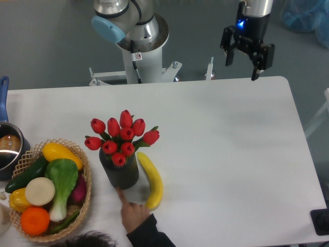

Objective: Pick up the flowers from the vase

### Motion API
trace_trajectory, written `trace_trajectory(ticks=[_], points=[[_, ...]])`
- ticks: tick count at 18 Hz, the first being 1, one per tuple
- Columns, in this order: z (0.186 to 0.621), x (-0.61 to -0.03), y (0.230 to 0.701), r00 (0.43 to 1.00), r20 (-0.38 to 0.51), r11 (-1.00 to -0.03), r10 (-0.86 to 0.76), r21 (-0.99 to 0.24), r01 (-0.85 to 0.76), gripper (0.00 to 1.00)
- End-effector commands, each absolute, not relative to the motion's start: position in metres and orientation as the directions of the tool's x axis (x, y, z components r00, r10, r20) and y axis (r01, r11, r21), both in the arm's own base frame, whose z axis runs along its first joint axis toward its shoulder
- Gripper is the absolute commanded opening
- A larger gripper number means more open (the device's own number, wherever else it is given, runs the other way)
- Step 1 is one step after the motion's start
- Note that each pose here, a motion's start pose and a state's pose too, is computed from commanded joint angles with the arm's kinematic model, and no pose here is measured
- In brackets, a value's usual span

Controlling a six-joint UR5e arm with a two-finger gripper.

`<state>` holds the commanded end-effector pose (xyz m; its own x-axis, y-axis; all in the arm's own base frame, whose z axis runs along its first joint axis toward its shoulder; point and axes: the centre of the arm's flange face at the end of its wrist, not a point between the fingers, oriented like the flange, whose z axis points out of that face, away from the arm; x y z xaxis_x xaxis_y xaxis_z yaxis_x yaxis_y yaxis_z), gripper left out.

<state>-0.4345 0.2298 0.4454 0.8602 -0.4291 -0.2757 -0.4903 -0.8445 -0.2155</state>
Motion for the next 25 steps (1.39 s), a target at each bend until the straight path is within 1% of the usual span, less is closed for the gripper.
trace_trajectory(ticks=[5, 6, 8, 10, 15, 18, 21, 22, 25], points=[[0.446, -0.431, 0.234, 0.862, -0.272, -0.844, -0.428, -0.222, -0.489, 1.0], [0.45, -0.427, 0.236, 0.867, -0.277, -0.849, -0.414, -0.225, -0.478, 1.0], [0.446, -0.425, 0.236, 0.892, -0.259, -0.867, -0.371, -0.247, -0.433, 1.0], [0.44, -0.422, 0.24, 0.917, -0.241, -0.871, -0.319, -0.307, -0.384, 1.0], [0.411, -0.401, 0.247, 0.958, -0.173, -0.841, -0.229, -0.46, -0.284, 1.0], [0.392, -0.39, 0.251, 0.961, -0.178, -0.811, -0.214, -0.516, -0.276, 1.0], [0.371, -0.378, 0.258, 0.978, -0.108, -0.757, -0.18, -0.62, -0.207, 1.0], [0.367, -0.375, 0.26, 0.979, -0.098, -0.742, -0.18, -0.64, -0.2, 1.0], [0.357, -0.37, 0.262, 0.98, -0.075, -0.732, -0.185, -0.655, -0.188, 1.0]])
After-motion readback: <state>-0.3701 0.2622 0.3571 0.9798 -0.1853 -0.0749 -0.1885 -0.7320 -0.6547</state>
